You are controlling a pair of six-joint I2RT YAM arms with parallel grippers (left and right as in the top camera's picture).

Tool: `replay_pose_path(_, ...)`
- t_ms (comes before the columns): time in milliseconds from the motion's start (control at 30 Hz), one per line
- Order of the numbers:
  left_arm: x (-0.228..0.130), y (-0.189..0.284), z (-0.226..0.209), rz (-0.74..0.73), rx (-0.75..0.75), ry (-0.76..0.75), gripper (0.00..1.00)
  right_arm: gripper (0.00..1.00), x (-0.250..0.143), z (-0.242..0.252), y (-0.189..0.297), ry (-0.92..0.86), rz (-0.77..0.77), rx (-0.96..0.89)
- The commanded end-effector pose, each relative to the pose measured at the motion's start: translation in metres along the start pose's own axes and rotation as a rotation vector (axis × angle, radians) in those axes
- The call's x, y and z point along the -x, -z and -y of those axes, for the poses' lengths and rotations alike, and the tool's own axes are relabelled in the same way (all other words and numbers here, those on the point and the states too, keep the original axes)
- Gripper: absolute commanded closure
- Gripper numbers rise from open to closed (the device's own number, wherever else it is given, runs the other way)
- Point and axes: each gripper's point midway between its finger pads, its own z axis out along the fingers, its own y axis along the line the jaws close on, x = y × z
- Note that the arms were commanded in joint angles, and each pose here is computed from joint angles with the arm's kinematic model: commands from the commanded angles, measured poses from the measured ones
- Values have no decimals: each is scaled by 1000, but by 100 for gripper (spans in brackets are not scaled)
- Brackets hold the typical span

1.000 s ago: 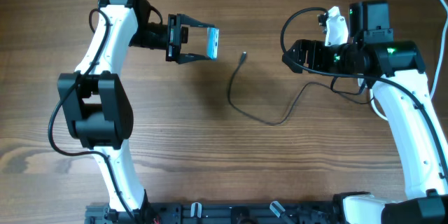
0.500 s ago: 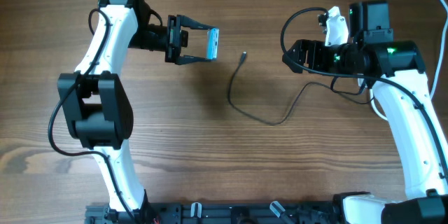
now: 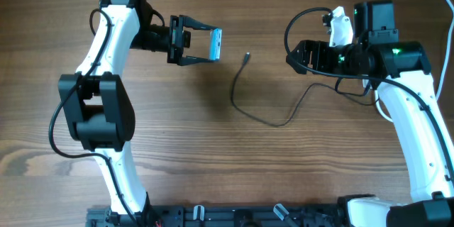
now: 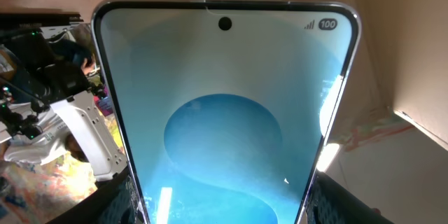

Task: Plug charger to phone and switch on socket

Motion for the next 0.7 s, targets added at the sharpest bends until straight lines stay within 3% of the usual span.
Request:
replay_pose_path(0, -25, 4, 12, -20, -39, -61, 96, 0, 2, 2, -2, -4, 1, -15)
replay_pose_path(300, -10, 5, -2, 60, 44, -60, 96, 0, 3, 2, -2, -8, 1, -14)
replay_pose_path(500, 39, 17, -23, 307, 228, -120, 96, 0, 4, 0, -2, -63, 5, -9)
replay_pose_path(600, 74, 37, -37, 534, 337, -34, 96, 0, -1, -11, -9, -52, -11, 6)
replay_pose_path(667, 79, 41, -39, 577, 351, -5, 96, 0, -8, -19, -19, -51, -25, 20)
